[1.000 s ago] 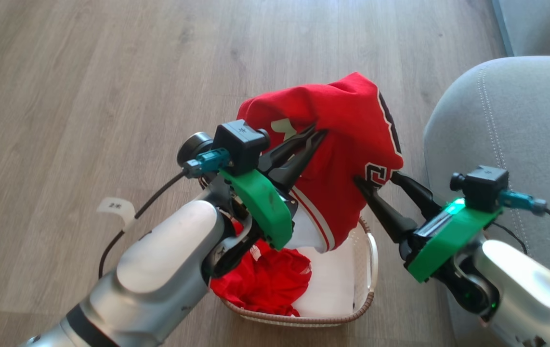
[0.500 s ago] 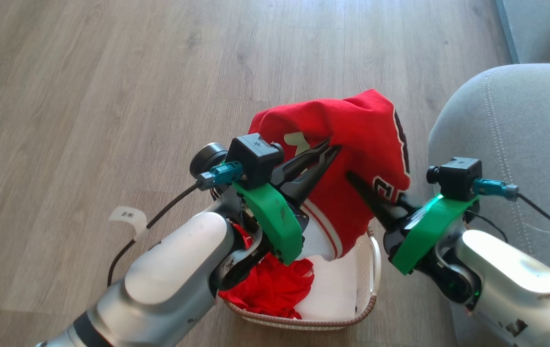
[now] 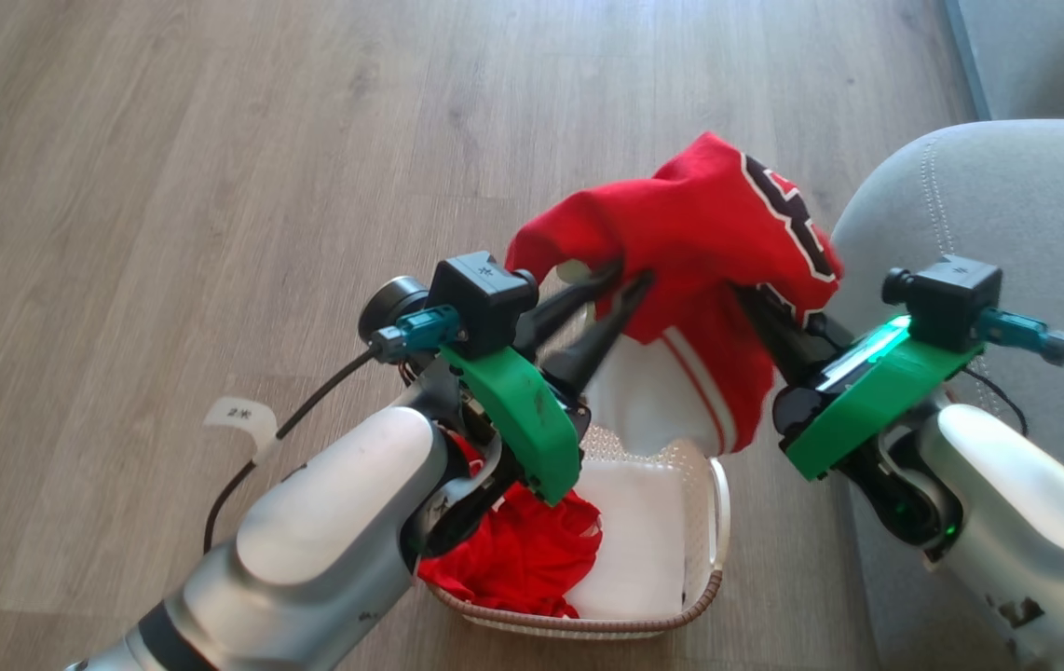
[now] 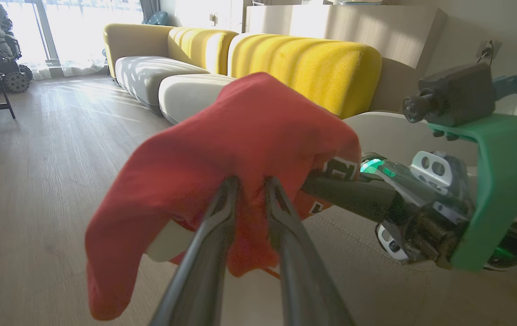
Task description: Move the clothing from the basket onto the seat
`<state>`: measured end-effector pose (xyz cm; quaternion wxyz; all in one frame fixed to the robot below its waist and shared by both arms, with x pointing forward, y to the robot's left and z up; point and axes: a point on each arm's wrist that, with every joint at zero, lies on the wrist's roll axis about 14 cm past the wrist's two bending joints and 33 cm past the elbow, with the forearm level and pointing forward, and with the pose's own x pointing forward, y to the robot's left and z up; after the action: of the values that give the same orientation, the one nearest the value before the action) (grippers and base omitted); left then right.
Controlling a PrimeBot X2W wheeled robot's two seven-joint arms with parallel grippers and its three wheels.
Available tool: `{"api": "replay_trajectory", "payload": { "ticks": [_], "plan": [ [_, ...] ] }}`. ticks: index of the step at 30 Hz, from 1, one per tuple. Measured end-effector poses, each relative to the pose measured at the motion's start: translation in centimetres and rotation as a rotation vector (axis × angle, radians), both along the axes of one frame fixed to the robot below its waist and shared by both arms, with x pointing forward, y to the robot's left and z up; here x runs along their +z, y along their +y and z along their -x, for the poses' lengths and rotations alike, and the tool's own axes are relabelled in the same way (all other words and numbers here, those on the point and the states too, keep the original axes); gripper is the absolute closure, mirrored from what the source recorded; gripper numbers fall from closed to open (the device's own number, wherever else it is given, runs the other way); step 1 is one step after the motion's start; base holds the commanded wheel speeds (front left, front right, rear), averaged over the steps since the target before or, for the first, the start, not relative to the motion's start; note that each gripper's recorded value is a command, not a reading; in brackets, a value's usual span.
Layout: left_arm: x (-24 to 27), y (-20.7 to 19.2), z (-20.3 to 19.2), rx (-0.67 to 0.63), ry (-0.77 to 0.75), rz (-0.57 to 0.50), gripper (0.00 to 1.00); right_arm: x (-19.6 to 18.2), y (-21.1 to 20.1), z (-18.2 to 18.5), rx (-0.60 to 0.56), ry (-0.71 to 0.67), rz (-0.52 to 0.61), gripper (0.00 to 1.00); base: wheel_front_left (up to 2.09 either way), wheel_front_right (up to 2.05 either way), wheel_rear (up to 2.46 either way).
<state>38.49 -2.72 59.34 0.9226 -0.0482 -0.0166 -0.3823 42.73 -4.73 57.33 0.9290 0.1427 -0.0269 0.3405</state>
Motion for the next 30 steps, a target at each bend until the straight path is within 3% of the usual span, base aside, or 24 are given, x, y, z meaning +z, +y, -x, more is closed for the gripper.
{"api": "replay_trajectory", "payload": {
  "ticks": [22, 30],
  "plan": [
    [-1.9, 1.4, -0.7, 0.081, 0.005, 0.022, 0.0, 2.7, -7.7, 2.5, -0.275, -0.145, -0.053, 1.0, 0.0, 0.0, 0.0],
    [-1.7, -1.3, -0.7, -0.008, -0.015, 0.028, 0.0, 3.3, -12.1, 4.0, -0.401, -0.176, -0.051, 1.0, 0.0, 0.0, 0.0]
  ]
}}
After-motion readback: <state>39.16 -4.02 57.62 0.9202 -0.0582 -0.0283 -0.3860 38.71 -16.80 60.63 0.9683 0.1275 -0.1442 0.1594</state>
